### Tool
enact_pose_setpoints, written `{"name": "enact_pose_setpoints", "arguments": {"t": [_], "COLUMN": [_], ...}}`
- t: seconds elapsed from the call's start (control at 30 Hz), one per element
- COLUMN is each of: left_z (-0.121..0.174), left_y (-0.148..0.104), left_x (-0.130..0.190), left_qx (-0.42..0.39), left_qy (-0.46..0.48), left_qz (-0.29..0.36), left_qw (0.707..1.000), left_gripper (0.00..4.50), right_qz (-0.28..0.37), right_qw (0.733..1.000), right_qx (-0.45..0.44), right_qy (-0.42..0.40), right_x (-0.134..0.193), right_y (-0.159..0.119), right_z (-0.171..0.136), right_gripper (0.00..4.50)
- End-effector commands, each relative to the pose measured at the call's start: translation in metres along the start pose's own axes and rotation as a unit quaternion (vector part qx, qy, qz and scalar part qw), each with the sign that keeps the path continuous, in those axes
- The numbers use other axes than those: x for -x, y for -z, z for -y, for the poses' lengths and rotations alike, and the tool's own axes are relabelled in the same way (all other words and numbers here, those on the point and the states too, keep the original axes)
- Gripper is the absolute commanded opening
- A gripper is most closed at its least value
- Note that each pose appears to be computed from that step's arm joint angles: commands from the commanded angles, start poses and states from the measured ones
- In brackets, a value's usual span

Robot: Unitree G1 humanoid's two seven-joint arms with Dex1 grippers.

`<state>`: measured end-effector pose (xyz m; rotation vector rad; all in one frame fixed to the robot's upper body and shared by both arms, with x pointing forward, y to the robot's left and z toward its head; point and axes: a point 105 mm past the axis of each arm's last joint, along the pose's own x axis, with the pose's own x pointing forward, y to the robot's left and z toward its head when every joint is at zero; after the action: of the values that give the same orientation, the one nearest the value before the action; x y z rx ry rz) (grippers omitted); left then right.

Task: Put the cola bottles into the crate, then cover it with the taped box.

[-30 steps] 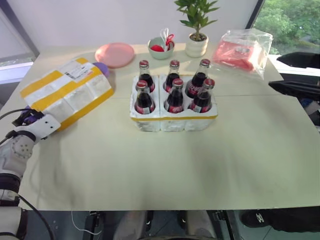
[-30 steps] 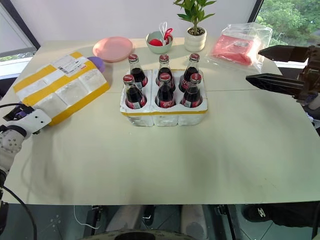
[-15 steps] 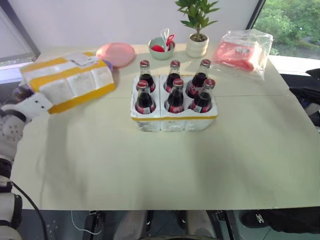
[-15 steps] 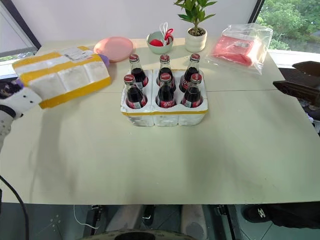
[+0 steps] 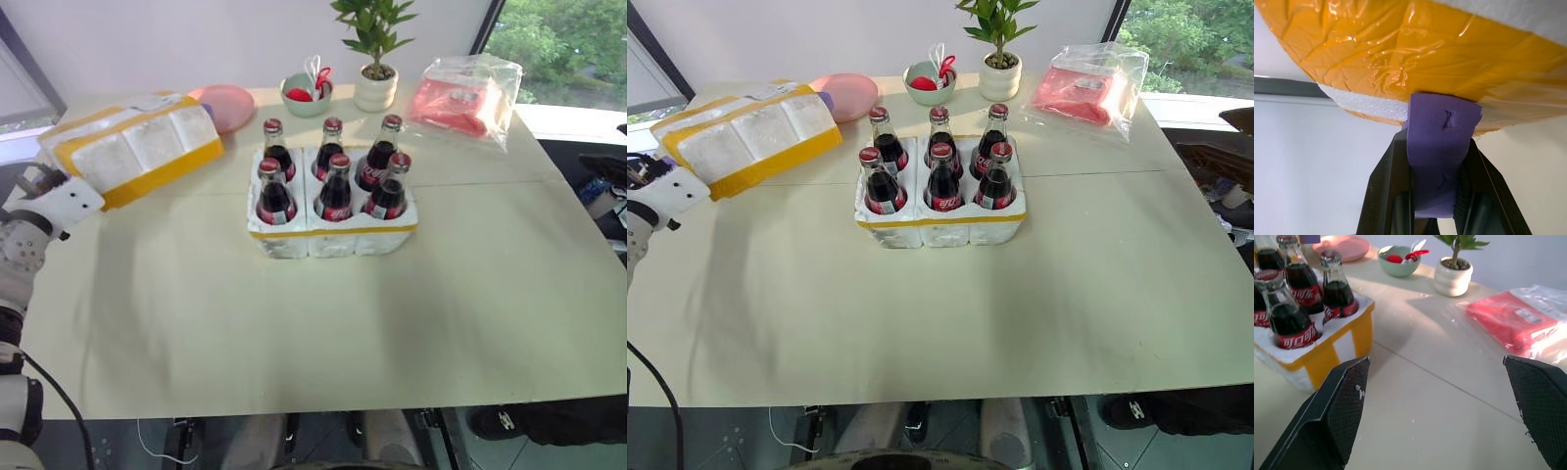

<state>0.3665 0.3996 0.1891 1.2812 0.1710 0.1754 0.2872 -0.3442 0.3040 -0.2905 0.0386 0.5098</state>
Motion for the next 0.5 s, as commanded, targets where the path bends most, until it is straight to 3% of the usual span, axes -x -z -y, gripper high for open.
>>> {"name": "enact_pose_setpoints", "arguments": {"t": [0.03,0.3,0.5], "left_z": [-0.042,-0.107,-0.139], "left_y": [-0.019,-0.080,-0.166], "left_x": [0.002,0.017,0.048], "left_qx": [0.007,0.044,0.087], "left_qy": [-0.057,-0.127,-0.108], "left_qz": [0.033,0.129,0.296], "left_qw": [0.998,0.982,0.945], "left_gripper": [0.37,0.37,0.37], "right_qz": [0.012,0.012,0.010], "right_qw": [1.000,1.000,1.000], "right_qx": [0.020,0.017,0.014], "right_qy": [0.006,0.006,0.005], "right_x": [0.002,0.001,-0.003], "right_y": [-0.010,-0.008,-0.001], "right_z": [0.002,0.004,0.005], "right_gripper": [4.50,4.50,4.50]}}
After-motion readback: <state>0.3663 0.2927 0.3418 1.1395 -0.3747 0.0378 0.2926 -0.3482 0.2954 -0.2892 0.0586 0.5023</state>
